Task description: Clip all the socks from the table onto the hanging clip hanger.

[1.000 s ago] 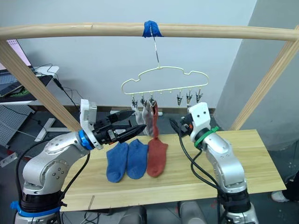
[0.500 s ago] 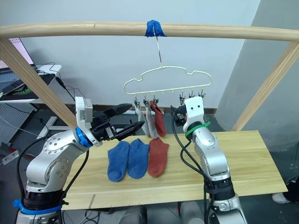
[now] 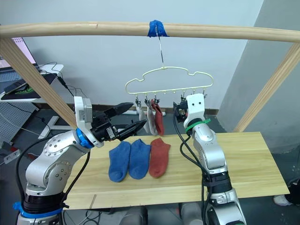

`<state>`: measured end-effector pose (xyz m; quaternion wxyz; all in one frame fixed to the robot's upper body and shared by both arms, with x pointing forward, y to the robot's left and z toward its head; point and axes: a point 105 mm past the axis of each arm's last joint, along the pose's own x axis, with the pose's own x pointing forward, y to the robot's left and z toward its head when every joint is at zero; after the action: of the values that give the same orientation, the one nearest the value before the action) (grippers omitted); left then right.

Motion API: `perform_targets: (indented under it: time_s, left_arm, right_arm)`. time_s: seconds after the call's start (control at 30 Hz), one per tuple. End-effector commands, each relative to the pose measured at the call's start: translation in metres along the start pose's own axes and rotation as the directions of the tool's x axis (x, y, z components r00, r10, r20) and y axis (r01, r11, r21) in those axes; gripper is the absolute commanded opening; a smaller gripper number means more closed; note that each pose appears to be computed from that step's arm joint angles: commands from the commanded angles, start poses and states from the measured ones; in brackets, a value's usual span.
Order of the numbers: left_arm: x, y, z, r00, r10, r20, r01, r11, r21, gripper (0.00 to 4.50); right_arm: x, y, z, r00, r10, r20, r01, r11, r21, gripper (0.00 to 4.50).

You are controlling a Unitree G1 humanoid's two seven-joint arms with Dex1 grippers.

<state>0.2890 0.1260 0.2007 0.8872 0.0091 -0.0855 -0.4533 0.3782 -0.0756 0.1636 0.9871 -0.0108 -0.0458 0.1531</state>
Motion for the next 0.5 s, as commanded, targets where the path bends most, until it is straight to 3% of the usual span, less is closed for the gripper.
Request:
perform_targets:
  time_s: [0.03, 0.5]
  left_arm:
    - [0.001, -0.001, 0.016, 0.998, 0.010, 0.056, -0.011, 1.000, 0.014, 4.50]
    - [0.001, -0.015, 0.021, 0.996, -0.038, 0.075, 0.034, 0.998, 0.047, 4.50]
  right_arm:
    - [0.002, 0.001, 0.020, 0.997, 0.005, 0.078, -0.004, 1.000, -0.014, 3.53]
    - [0.004, 0.017, 0.026, 0.991, 0.080, 0.104, -0.083, 0.996, 0.030, 3.53]
